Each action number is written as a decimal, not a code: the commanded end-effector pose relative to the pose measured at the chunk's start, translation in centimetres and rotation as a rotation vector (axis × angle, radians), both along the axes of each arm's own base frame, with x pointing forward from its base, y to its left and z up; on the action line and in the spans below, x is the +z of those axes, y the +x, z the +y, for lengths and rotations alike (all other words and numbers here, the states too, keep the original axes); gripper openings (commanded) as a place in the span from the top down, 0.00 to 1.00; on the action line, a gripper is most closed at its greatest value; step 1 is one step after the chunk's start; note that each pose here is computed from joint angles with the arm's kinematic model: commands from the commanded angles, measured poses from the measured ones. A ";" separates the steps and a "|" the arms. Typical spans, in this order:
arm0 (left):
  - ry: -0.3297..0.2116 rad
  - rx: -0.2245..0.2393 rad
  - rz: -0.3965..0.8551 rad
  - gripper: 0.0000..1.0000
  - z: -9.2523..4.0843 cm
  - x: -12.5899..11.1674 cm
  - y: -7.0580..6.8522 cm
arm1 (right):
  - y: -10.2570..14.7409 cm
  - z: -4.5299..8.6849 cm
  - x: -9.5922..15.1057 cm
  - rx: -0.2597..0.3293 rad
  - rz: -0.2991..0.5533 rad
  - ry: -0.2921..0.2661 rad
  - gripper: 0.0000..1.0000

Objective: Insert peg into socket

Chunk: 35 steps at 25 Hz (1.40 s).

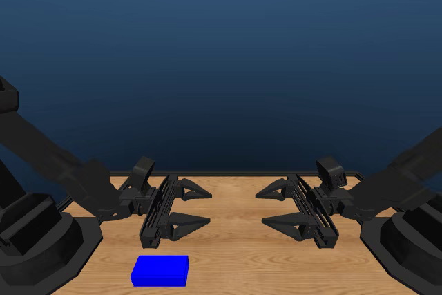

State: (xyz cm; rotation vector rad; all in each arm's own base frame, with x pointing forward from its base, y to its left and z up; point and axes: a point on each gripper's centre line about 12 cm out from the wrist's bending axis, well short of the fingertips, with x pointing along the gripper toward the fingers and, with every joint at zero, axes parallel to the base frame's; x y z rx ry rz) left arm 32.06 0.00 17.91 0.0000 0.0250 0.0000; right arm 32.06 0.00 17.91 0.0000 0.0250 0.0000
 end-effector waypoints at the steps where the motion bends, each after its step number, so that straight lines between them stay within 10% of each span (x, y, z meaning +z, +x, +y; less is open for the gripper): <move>1: -0.038 -0.080 -0.153 0.00 -2.8 2.5 0.4 | 0.5 1.1 0.0 -0.015 0.084 0.089 0.00; 8: -0.093 -0.034 -0.148 0.00 -2.2 1.3 -0.2 | 1.0 1.4 0.0 -0.016 0.125 0.109 0.00; 18: -0.247 0.110 0.354 0.00 -2.1 -5.6 -4.2 | 2.6 3.5 -0.6 0.027 0.191 0.112 0.00; 32: -0.367 0.125 0.615 0.00 -3.8 -10.0 -7.3 | 2.3 3.8 -1.1 0.015 0.214 0.150 0.00; 35: -0.422 0.210 0.685 0.00 -2.7 -11.8 -7.8 | 2.0 4.0 -1.0 0.021 0.220 0.140 0.00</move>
